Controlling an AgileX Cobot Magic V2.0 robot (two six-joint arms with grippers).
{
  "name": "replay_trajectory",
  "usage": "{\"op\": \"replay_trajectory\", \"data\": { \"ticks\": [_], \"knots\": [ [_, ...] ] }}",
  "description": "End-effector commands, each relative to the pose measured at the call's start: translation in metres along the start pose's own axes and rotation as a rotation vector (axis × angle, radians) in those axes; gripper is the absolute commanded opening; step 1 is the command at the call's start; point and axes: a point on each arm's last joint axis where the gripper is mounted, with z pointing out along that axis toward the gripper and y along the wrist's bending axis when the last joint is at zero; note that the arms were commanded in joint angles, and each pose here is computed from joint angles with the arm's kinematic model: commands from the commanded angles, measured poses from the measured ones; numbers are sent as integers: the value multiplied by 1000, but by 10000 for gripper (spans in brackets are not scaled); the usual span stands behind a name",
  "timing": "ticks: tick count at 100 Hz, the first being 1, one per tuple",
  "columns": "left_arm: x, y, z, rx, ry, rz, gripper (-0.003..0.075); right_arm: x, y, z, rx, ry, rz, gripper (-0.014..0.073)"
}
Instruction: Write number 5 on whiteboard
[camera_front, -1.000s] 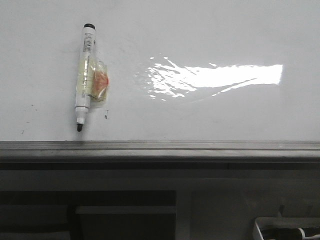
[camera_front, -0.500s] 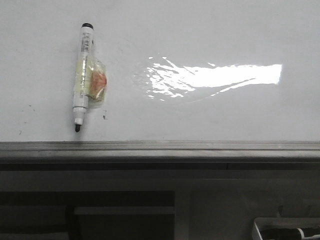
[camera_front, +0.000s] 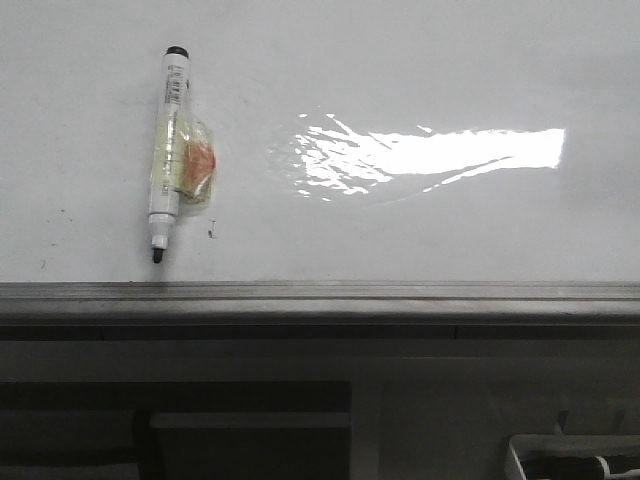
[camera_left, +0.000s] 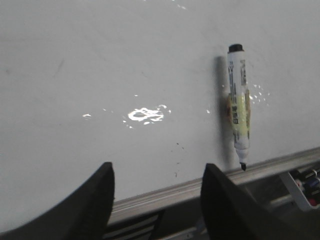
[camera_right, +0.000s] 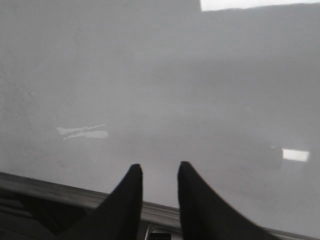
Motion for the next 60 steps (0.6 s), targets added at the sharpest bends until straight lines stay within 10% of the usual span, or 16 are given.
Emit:
{"op": "replay_trajectory", "data": {
  "ticks": [1,60],
  "knots": [
    [-15,-3,9,36,-13,29,419,-17,3,1,-20,-69,-36,321],
    [-32,-44,105,233,189,-112,367,-17,5,4,-42,-67,-42,400]
  ]
}}
